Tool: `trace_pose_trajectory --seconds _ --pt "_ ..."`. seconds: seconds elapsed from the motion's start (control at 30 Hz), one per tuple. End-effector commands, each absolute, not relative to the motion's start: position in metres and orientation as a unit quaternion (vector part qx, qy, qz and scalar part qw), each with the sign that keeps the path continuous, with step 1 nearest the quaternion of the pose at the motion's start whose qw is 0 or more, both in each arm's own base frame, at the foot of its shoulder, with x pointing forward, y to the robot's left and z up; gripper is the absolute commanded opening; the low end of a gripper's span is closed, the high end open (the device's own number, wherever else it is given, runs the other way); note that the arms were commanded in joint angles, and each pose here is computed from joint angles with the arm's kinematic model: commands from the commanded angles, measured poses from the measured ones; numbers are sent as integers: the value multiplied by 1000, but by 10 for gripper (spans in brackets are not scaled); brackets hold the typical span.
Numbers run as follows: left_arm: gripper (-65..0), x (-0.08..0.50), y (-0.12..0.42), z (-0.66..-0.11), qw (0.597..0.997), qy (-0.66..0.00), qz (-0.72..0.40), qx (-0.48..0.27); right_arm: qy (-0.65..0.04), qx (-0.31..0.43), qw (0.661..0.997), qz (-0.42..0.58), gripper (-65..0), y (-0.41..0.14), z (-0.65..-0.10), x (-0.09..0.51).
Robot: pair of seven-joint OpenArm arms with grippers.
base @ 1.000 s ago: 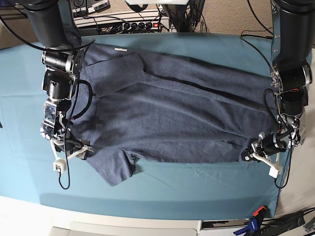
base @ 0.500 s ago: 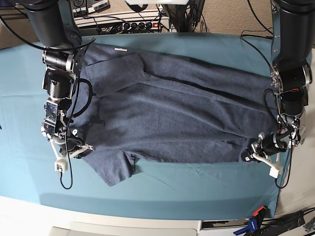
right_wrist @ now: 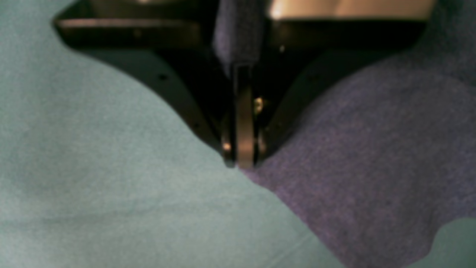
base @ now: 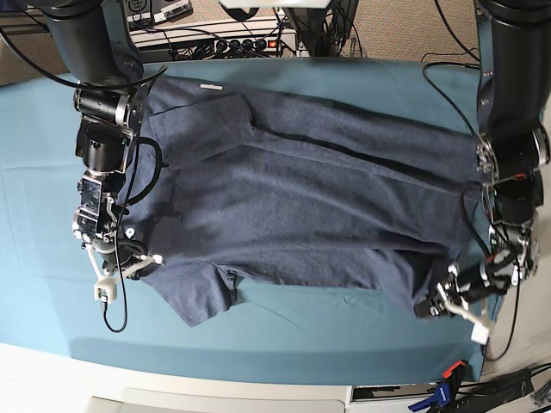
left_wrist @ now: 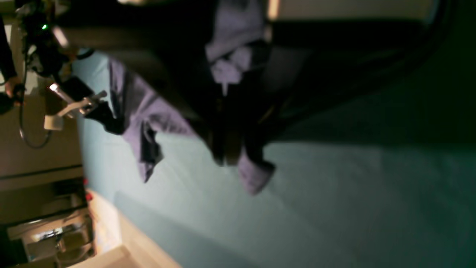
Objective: Fold the T-shirt properly
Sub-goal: 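Lift the held hem and fold it over toward the collar with both grippers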
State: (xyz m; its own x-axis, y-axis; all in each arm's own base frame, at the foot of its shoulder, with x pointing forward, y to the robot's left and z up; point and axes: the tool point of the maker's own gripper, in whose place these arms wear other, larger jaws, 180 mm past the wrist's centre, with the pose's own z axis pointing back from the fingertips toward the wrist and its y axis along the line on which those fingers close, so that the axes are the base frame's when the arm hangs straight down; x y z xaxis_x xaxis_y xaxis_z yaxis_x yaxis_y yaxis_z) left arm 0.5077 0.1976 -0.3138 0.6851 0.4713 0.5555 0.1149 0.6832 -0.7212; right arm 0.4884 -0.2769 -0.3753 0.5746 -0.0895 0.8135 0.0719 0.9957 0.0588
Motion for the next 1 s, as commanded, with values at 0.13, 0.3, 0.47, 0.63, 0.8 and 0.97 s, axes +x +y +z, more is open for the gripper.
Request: trace_pose_trajectory --seconds 0.13,0.3,0.47,0.63,0.8,0.97 --pt "-650 535 206 -261 807 -436 92 -387 -502 0 863 -51 -650 -290 -343 506" --pt "-650 536 207 -258 806 -438 91 -387 -515 -13 856 -51 -650 -303 -333 506" --pt "-650 536 205 -257 805 -440 86 -389 -531 -27 845 -55 -650 -323 -314 506" --pt "-650 535 204 -256 804 -442 80 -390 -527 -36 847 -56 -650 -334 -313 503" --pt "-650 533 203 -259 808 -434 76 -391 -525 -19 849 -60 -650 -329 -321 498" --pt "-650 525 201 -259 805 -429 60 -405 -520 3 853 -40 -650 -318 -333 489"
